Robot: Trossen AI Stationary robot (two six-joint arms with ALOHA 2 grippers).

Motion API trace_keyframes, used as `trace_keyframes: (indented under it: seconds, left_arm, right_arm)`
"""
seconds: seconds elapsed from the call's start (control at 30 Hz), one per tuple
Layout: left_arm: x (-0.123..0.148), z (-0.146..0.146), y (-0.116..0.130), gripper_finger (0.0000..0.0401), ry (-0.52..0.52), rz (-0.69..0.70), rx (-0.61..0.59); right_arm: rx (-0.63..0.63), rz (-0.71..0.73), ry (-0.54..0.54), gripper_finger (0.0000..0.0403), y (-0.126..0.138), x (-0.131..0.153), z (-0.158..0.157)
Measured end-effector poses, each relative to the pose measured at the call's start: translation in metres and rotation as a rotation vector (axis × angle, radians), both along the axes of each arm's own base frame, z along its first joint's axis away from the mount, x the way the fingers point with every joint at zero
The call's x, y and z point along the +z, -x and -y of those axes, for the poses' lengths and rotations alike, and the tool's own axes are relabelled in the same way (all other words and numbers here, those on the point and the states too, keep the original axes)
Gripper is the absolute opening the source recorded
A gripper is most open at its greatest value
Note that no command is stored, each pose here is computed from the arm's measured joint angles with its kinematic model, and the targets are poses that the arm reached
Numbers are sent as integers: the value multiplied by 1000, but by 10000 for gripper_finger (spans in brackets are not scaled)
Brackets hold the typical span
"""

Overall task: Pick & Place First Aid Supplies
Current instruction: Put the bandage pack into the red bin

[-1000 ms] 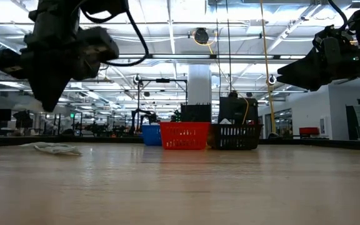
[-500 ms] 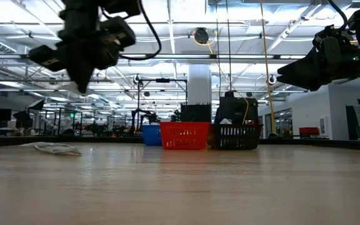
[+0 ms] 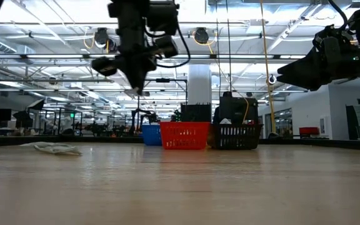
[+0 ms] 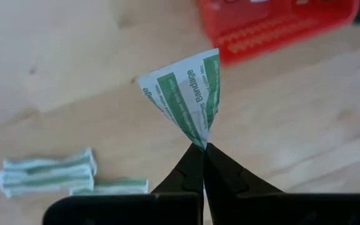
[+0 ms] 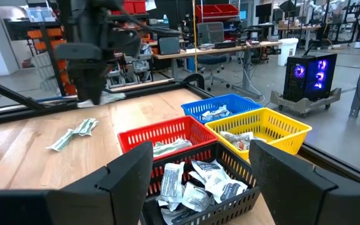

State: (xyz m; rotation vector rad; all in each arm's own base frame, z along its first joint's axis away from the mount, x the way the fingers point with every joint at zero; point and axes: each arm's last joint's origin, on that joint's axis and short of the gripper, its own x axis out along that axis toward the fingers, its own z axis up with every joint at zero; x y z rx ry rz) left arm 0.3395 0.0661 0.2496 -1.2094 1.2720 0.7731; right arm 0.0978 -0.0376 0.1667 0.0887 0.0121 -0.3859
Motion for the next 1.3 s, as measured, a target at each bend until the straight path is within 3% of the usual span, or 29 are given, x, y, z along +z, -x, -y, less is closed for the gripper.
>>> trace_keyframes:
  seconds: [0.37,0.67,1.03,1.17,1.3]
  left_arm:
    - [-3,-52,-43,1,10,41,-4]
    - [-14,-87,-64,1,-63,49,34]
    - [-54,-90,-83,1,-63,38,25]
    - [-56,-89,-85,3,-61,39,28]
    - [-55,-91,-87,29,-78,53,43]
  right_arm:
    - [0,0,0,263,0,0,0]
    - [0,0,0,263,0,0,0]
    - [0,0,0,263,0,0,0]
    - [0,0,0,263,0,0,0]
    - [0,0,0,263,0,0,0]
